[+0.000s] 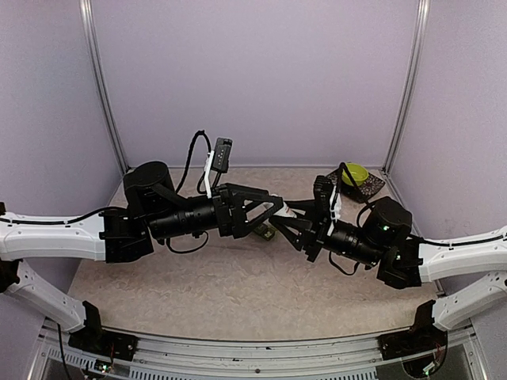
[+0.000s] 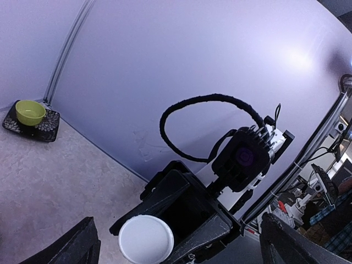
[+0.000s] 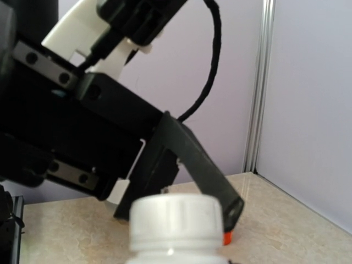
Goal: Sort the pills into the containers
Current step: Screw the lid of the pill bottle onto the pill bottle.
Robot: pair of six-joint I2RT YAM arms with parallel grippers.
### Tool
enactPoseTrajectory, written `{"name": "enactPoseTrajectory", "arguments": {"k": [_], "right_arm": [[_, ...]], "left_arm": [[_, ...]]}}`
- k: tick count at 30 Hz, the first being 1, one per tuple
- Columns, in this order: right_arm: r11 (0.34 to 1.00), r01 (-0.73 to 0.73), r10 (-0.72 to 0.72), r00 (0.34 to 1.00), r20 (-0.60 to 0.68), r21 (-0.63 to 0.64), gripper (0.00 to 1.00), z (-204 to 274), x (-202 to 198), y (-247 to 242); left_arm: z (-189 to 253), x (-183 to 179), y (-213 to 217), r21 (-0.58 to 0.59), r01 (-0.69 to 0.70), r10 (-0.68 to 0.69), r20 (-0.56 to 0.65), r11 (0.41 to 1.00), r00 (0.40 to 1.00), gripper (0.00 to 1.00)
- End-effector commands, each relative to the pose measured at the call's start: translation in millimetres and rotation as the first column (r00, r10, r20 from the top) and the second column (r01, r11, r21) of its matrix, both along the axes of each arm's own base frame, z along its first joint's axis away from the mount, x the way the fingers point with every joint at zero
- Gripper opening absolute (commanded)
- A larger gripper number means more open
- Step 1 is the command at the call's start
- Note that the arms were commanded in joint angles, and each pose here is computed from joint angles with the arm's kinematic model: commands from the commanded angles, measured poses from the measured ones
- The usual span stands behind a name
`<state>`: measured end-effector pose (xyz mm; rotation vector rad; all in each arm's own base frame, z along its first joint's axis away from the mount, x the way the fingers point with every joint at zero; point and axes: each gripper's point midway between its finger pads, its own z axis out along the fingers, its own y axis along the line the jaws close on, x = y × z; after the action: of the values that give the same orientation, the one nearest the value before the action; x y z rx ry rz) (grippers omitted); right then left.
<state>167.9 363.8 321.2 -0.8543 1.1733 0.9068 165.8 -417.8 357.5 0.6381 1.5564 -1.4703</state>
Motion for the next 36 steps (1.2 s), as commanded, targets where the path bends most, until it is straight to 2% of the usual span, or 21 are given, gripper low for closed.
{"name": "enactPoseTrajectory", "arguments": {"k": [1,29,36], "right_arm": [[1.000,0.010,-0.010,1.000,-0.004,0.002,0.08,0,3,3],[1.000,0.017,-0.017,1.000,-0.005,0.006,0.08,2,4,2],[1.000,-0.008,0.007,0.999,-0.033,-0.022,0.08,-12,6,14]], "left_arm": [[10,-7,-3,-0.036,0.036,-0.035,0.018,0.999,0.999,0.99],[6,-11,-5,-0.022,0.051,-0.050,0.019,0.998,0.999,0.99],[12,-18,-10,-0.037,0.089,-0.088,0.032,0.995,0.996,0.99]]}}
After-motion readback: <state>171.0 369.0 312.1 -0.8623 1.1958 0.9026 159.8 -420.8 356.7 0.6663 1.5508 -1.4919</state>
